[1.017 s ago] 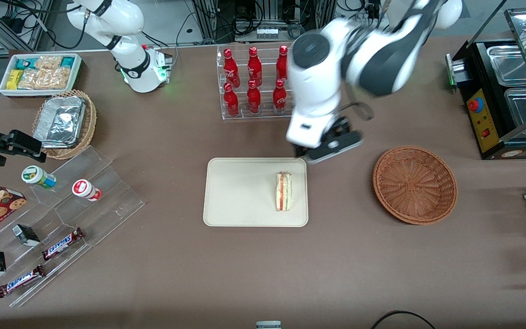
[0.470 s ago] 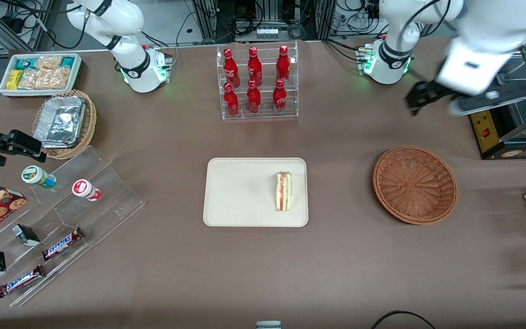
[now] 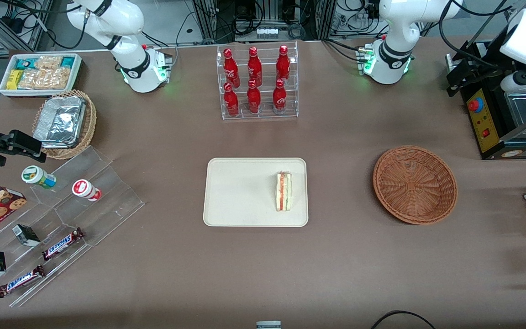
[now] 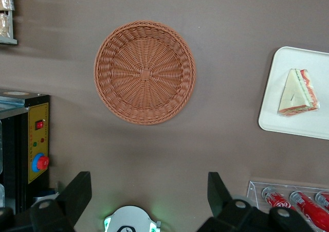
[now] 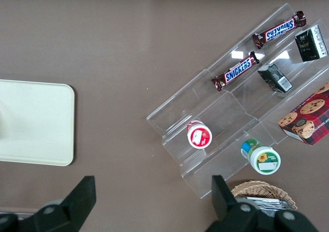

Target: Place sandwich from basket to tray

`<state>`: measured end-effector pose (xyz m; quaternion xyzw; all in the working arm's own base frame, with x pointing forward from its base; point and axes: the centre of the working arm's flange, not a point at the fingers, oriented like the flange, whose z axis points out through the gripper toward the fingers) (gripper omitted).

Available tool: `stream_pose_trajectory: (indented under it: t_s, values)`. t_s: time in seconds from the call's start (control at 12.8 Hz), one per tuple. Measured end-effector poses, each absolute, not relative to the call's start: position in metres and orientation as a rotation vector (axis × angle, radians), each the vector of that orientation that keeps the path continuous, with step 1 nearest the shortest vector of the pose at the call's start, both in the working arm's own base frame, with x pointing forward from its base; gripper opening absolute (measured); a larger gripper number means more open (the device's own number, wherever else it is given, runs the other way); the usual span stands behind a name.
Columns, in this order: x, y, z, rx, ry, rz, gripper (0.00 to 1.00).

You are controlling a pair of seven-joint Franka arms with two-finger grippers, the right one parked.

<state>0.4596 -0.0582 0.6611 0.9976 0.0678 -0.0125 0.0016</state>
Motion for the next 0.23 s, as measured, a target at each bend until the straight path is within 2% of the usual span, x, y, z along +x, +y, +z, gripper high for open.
stream_pose_trajectory:
  t_s: [0.23]
  values:
    - [0.46,-0.0591,0.6609,3.118,0.199,-0.037,1.0]
